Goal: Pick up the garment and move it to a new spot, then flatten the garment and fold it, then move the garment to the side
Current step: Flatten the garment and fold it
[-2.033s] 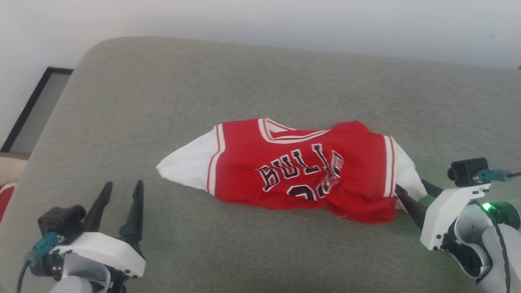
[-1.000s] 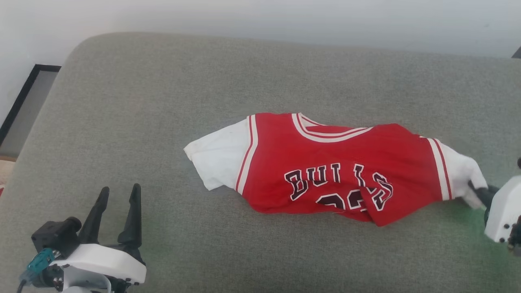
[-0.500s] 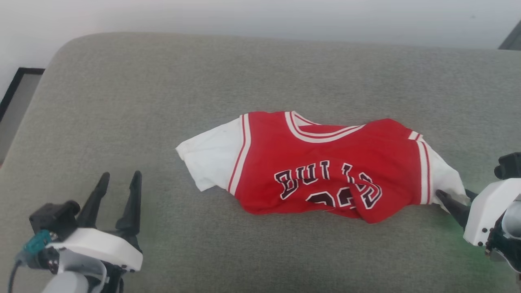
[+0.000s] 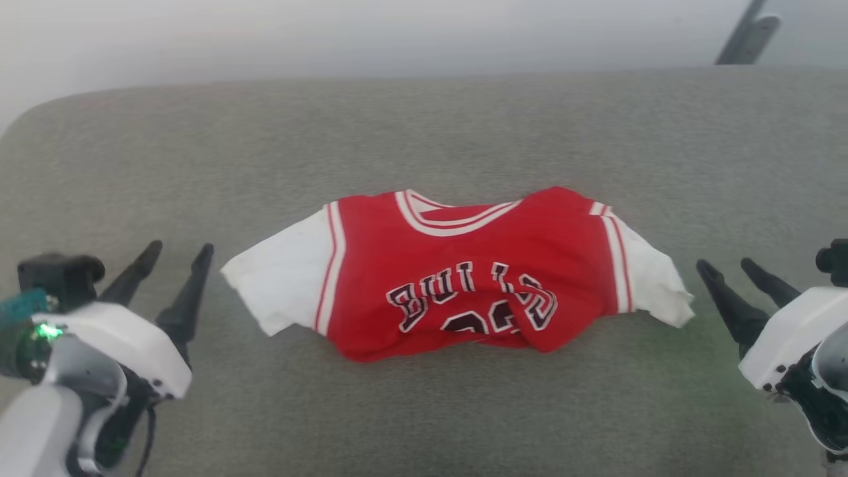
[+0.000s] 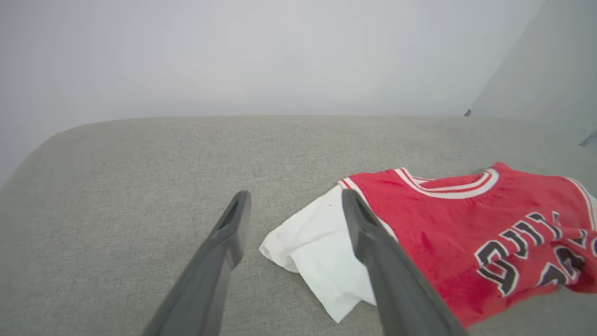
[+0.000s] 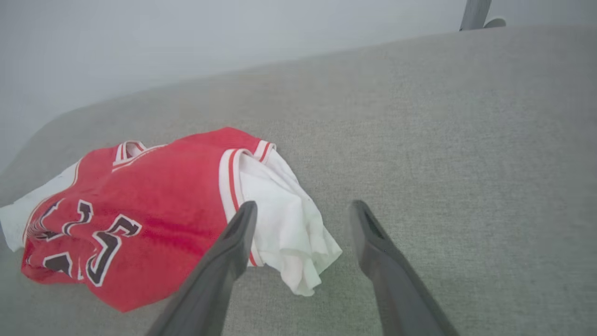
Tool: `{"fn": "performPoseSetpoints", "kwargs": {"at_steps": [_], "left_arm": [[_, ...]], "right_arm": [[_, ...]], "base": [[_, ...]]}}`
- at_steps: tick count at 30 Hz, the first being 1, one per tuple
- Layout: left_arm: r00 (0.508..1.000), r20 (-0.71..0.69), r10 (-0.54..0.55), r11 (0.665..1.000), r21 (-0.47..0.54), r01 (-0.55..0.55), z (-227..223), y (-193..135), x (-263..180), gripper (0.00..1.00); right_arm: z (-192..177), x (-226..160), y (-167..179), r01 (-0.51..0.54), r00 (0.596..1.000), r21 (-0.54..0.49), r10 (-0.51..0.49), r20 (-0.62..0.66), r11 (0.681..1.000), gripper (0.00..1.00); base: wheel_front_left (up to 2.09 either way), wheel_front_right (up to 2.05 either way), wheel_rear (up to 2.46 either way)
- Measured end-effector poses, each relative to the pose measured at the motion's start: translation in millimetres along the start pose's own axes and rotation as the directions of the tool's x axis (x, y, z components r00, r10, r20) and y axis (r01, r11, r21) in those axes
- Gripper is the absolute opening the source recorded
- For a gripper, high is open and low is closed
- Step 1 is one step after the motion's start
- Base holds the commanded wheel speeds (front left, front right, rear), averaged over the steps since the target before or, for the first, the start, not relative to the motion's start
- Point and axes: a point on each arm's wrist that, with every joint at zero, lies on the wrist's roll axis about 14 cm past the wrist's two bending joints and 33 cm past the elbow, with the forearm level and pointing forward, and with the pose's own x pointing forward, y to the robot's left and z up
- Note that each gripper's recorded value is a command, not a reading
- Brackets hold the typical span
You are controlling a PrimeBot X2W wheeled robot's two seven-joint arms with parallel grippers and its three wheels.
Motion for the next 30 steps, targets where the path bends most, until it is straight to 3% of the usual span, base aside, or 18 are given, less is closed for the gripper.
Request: {"fn": "performPoseSetpoints", "kwargs": {"at_steps": [5, 12, 16, 23, 29, 30], "left_arm": [[0.989, -0.138, -0.047, 0.999, 0.007, 0.049, -7.6, -5.6, 25.9, 1.0], [0.934, -0.353, -0.049, 0.998, 0.021, 0.06, -33.8, -6.7, 52.9, 1.0], [0.85, -0.526, -0.018, 0.999, 0.023, 0.035, -66.4, -3.4, 62.1, 1.0], [0.699, -0.713, 0.048, 0.999, 0.04, -0.028, -113.2, 5.6, 69.4, 1.0], [0.648, -0.758, 0.073, 0.997, 0.035, -0.071, -123.9, 8.2, 80.2, 1.0], [0.643, -0.762, 0.075, 0.997, 0.037, -0.073, -125.1, 8.6, 81.1, 0.4]], "right_arm": [[6.8, -14.0, -10.6, 0.041, 0.996, 0.031, -0.043, 0.074, 0.999, 1.0], [5.4, -25.1, -27.2, 0.096, 0.989, 0.061, -0.102, 0.109, 0.994, 1.0], [8.6, -29.8, -37.8, 0.13, 0.979, 0.076, -0.14, 0.148, 0.989, 1.0], [20.7, -34.7, -48.9, 0.169, 0.954, 0.077, -0.183, 0.236, 0.983, 1.0], [39.7, -38.8, -49.0, 0.182, 0.924, 0.009, -0.174, 0.339, 0.983, 1.0], [42.4, -38.6, -47.7, 0.18, 0.92, 0.002, -0.169, 0.353, 0.984, 1.0]], "base": [[0.0, 0.0, 0.0], [0.0, 0.0, 0.0], [0.0, 0.0, 0.0], [0.0, 0.0, 0.0], [0.0, 0.0, 0.0], [0.0, 0.0, 0.0]]}}
